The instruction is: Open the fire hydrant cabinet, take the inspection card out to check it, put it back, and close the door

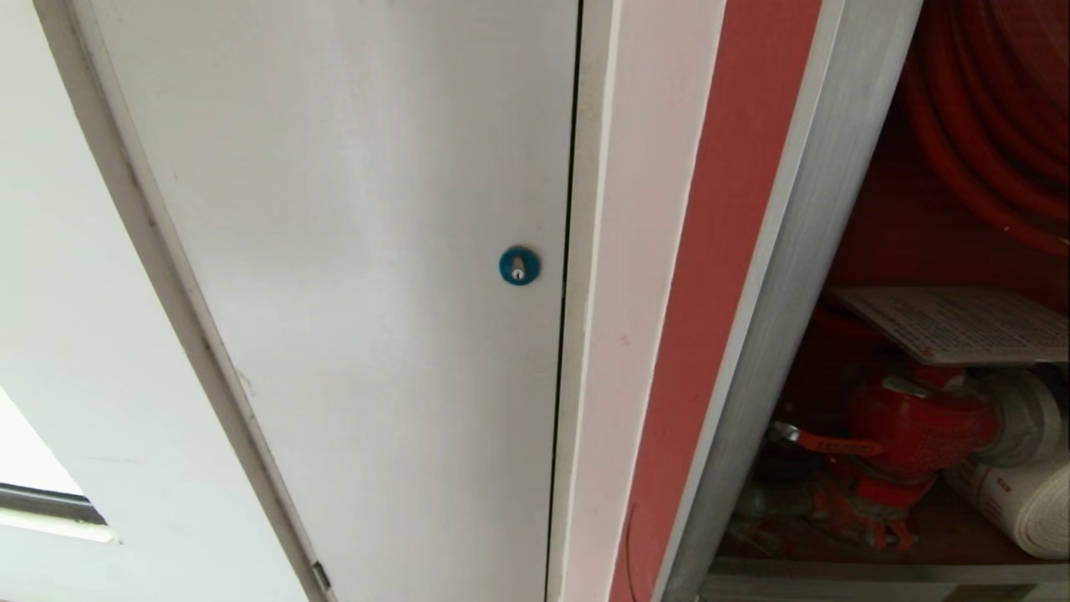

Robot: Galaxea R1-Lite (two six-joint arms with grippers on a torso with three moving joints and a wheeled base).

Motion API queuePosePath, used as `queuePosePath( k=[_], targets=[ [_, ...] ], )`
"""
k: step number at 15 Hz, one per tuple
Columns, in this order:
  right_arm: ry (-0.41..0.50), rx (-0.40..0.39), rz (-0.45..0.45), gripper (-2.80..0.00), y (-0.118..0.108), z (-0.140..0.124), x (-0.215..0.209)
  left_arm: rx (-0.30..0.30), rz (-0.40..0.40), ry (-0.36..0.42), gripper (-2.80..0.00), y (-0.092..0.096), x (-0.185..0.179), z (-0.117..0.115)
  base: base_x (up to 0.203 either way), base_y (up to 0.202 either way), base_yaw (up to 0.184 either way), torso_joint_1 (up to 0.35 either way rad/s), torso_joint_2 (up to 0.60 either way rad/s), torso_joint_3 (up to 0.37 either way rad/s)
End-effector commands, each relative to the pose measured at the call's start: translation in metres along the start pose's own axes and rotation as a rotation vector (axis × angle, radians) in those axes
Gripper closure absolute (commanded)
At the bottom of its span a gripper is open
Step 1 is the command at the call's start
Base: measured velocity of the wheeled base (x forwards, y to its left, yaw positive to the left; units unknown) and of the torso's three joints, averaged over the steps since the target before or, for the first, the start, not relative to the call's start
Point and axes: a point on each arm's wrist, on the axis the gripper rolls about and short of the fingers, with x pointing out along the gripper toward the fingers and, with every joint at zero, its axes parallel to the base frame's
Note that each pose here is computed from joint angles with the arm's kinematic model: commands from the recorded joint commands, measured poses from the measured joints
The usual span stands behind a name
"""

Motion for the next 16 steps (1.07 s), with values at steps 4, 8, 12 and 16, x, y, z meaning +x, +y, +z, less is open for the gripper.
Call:
queuePosePath(
  k=[4, 8, 12, 16],
  targets=[
    [-0.018, 0.253, -0.03, 0.0, 0.005, 0.002, -0.011, 0.0, 0.001, 0.007, 0.0, 0.0, 0.001, -0.002, 0.0, 0.0, 0.0, 0.0, 0.0, 0.0],
    [-0.141, 0.664, 0.044, 0.0, 0.025, 0.011, -0.013, 0.0, 0.001, 0.007, 0.0, 0.0, 0.001, -0.002, 0.0, 0.0, 0.0, 0.0, 0.0, 0.0],
    [-0.271, 1.114, 0.112, 0.0, 0.044, 0.015, -0.025, 0.0, 0.001, 0.007, 0.0, 0.0, 0.001, -0.002, 0.0, 0.0, 0.0, 0.0, 0.0, 0.0],
    [-0.438, 1.335, 0.084, 0.0, 0.086, 0.012, -0.054, 0.0, 0.001, 0.007, 0.0, 0.0, 0.001, -0.002, 0.0, 0.0, 0.0, 0.0, 0.0, 0.0]
  ],
)
